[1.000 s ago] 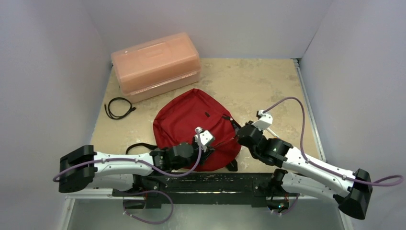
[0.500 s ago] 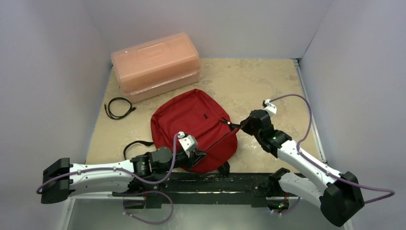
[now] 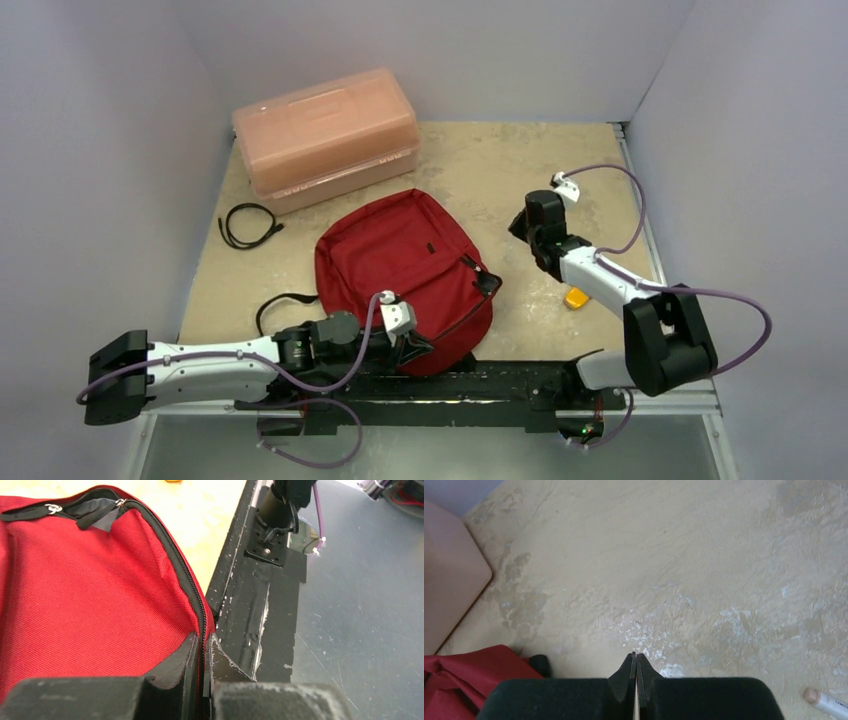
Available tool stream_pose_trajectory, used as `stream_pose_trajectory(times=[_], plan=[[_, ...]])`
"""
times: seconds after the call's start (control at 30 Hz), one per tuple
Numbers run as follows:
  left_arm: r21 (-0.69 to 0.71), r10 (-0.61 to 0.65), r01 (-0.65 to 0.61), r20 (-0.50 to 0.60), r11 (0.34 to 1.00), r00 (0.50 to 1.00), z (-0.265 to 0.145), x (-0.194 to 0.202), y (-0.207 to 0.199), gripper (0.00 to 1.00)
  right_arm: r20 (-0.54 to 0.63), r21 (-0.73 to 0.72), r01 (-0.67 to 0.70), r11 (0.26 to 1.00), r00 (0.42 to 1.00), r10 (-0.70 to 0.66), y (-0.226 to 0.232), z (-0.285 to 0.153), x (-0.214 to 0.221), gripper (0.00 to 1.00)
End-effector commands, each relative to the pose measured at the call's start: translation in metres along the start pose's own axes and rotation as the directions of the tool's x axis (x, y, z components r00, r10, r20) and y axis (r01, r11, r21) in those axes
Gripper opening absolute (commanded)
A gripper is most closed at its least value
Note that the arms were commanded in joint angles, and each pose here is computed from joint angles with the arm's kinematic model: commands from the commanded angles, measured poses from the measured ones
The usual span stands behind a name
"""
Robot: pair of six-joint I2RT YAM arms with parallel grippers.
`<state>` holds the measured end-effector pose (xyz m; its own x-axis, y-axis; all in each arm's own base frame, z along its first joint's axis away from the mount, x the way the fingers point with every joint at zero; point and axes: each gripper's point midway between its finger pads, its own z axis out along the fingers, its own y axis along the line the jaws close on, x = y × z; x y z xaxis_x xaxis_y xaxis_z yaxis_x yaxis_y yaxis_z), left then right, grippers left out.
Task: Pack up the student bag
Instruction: Zip the student bag at the center of the board.
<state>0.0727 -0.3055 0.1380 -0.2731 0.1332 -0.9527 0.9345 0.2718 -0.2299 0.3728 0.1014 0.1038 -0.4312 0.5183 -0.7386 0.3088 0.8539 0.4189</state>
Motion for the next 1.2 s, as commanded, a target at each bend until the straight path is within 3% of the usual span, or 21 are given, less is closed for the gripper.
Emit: stream_pose_trajectory(times=[0.0,0.03,0.07,0.13,0.3,0.33,0.47,0.53,0.63,0.8,0.83,0.87,1.07,1.17], plan=[[0.132,-0.021,0.013,0.062,0.991,0.998,0.004,-0.024,-0.030,0.00,0.078,-0.129,0.075,0.989,0.995,-0.065,0.041,-0.013,-0.046,0.00],[0.106,-0.033,0.028,0.050,0.994,0.998,0.006,-0.024,-0.026,0.00,0.023,-0.169,0.104,0.980,0.995,-0.102,0.049,-0.020,-0.040,0.00],[0.079,-0.039,0.037,0.029,0.996,0.999,0.008,-0.024,-0.022,0.06,-0.060,-0.181,0.120,0.976,0.989,-0.133,0.052,-0.027,-0.027,0.00],[0.043,-0.041,0.041,-0.018,0.998,0.999,0.015,-0.022,-0.017,0.29,-0.169,-0.175,0.159,0.972,0.967,-0.189,0.054,-0.043,-0.006,0.00],[0.072,-0.061,0.064,-0.044,0.995,0.997,0.036,-0.022,-0.024,0.59,-0.286,-0.256,0.242,0.936,0.906,-0.313,0.050,-0.097,0.049,0.00],[0.082,-0.064,0.068,-0.046,0.994,0.997,0.040,-0.023,-0.026,0.61,-0.318,-0.263,0.252,0.931,0.889,-0.330,0.046,-0.104,0.058,0.00],[0.088,-0.073,0.078,-0.059,0.993,0.996,0.056,-0.027,-0.028,0.62,-0.344,-0.274,0.312,0.910,0.851,-0.396,0.031,-0.128,0.078,0.00],[0.089,-0.068,0.077,-0.097,0.993,0.993,0.067,-0.023,-0.028,0.57,-0.339,-0.277,0.327,0.903,0.846,-0.411,0.025,-0.136,0.082,0.00],[0.099,-0.069,0.081,-0.126,0.992,0.990,0.074,-0.020,-0.031,0.51,-0.365,-0.252,0.349,0.903,0.830,-0.422,0.011,-0.134,0.092,0.00],[0.096,-0.076,0.091,-0.151,0.991,0.986,0.073,-0.010,-0.030,0.49,-0.384,-0.239,0.370,0.897,0.813,-0.438,0.003,-0.127,0.105,0.00],[0.093,-0.078,0.093,-0.152,0.991,0.985,0.072,-0.008,-0.029,0.49,-0.388,-0.224,0.360,0.905,0.819,-0.422,0.001,-0.126,0.106,0.48],[0.090,-0.083,0.097,-0.152,0.991,0.985,0.071,-0.007,-0.029,0.49,-0.387,-0.223,0.362,0.905,0.819,-0.423,0.000,-0.125,0.108,0.55],[0.089,-0.094,0.107,-0.143,0.990,0.985,0.070,-0.008,-0.029,0.49,-0.384,-0.236,0.365,0.901,0.817,-0.431,0.000,-0.131,0.111,0.61],[0.096,-0.094,0.108,-0.141,0.989,0.985,0.071,-0.007,-0.030,0.49,-0.350,-0.248,0.344,0.906,0.840,-0.415,0.009,-0.137,0.101,0.56]])
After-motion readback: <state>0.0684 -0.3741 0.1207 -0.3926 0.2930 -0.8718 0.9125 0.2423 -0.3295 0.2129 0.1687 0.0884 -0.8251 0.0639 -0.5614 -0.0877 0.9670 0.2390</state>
